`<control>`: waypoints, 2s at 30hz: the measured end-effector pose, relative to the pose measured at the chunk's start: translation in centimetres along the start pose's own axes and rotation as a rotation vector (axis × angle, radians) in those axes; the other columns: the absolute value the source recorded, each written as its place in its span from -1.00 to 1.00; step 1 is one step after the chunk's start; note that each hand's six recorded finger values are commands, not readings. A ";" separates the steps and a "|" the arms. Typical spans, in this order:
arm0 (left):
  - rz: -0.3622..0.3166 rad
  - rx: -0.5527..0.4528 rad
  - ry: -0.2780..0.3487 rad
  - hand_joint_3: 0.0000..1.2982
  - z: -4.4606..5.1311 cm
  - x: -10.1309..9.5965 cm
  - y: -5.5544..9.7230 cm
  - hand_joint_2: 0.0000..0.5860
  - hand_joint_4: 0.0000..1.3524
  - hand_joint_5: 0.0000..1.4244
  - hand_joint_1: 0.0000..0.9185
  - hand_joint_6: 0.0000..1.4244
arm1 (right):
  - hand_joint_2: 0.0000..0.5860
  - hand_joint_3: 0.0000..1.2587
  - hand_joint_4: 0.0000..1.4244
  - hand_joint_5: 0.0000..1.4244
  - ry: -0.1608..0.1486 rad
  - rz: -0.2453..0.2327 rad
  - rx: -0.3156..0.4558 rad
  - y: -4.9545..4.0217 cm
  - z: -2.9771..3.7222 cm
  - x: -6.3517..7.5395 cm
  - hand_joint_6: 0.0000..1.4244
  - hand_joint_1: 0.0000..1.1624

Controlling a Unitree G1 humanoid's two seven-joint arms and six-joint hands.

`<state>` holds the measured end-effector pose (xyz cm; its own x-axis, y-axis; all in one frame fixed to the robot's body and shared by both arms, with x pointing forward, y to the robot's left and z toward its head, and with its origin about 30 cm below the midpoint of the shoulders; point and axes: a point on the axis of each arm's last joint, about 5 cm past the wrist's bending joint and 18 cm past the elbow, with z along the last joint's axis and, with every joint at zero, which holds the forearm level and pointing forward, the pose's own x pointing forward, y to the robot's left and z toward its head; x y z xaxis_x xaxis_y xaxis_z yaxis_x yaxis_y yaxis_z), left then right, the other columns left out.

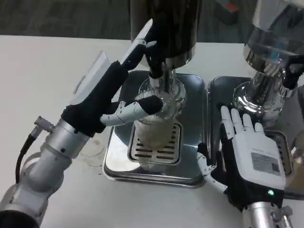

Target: Grasp the cup under the faucet to collect the drink, then remove the cup.

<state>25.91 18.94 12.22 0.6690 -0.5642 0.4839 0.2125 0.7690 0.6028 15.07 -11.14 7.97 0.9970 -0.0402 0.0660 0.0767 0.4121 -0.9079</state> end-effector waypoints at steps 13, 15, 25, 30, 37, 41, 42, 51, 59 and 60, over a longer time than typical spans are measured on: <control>-0.039 0.142 -0.071 -0.74 0.81 -0.4 0.1 -0.72 -0.82 -0.49 -1.00 -0.59 | 0.71 -1.00 -1.00 -1.00 0.005 0.002 -0.001 0.03 -0.07 -0.1 -1.00 -0.33; -0.048 0.197 -0.083 -0.73 0.93 -0.5 0.2 -0.71 -0.82 -0.48 -1.00 -0.58 | 0.71 -1.00 -1.00 -1.00 0.002 -0.001 -0.003 -0.02 -0.07 0.0 -1.00 -0.33; -0.068 0.344 -0.121 -0.71 1.00 -0.7 0.2 -0.70 -0.80 -0.47 -1.00 -0.58 | 0.69 -1.00 -1.00 -1.00 -0.003 0.001 -0.019 -0.12 -0.34 0.1 -1.00 -0.31; -0.073 0.378 -0.129 -0.70 0.92 -0.8 0.2 -0.69 -0.79 -0.47 -1.00 -0.57 | 0.46 -1.00 -1.00 -1.00 -0.001 0.006 -0.014 -0.13 -0.37 0.1 -1.00 -0.21; -0.075 0.418 -0.138 -0.70 0.95 -0.7 0.1 -0.70 -0.78 -0.47 -1.00 -0.57 | 0.15 -1.00 -1.00 -1.00 0.037 0.010 0.119 -0.52 -0.90 0.4 -1.00 -0.10; -0.074 0.424 -0.137 -0.70 0.90 -0.8 0.1 -0.70 -0.78 -0.47 -1.00 -0.57 | 0.05 -1.00 -1.00 -1.00 0.051 0.051 0.287 -0.99 -1.36 0.9 -1.00 -0.01; -0.074 0.427 -0.136 -0.70 0.89 -0.8 0.2 -0.70 -0.78 -0.46 -1.00 -0.56 | 0.05 -1.00 -1.00 -1.00 0.049 0.061 0.329 -1.15 -1.44 1.1 -1.00 0.00; -0.079 0.430 -0.143 -0.69 0.94 -0.7 0.2 -0.70 -0.78 -0.45 -1.00 -0.55 | -0.02 -1.00 -1.00 -1.00 0.009 0.120 0.556 -1.32 -2.03 2.8 -1.00 0.08; -0.072 0.419 -0.140 -0.68 0.97 -0.7 0.1 -0.69 -0.77 -0.45 -1.00 -0.55 | -0.04 -1.00 -1.00 -1.00 -0.014 0.158 0.633 -0.63 -2.19 3.9 -1.00 0.10; -0.072 0.419 -0.140 -0.68 0.97 -0.7 0.1 -0.68 -0.77 -0.45 -1.00 -0.54 | -0.04 -1.00 -1.00 -1.00 -0.017 0.167 0.642 -0.48 -2.25 4.0 -1.00 0.10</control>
<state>24.79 19.14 12.60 0.5544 -0.6692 0.4949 -0.0711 0.5543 0.8293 19.00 -13.55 7.74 0.9956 0.0829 -0.0428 -0.0933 0.8723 -0.4799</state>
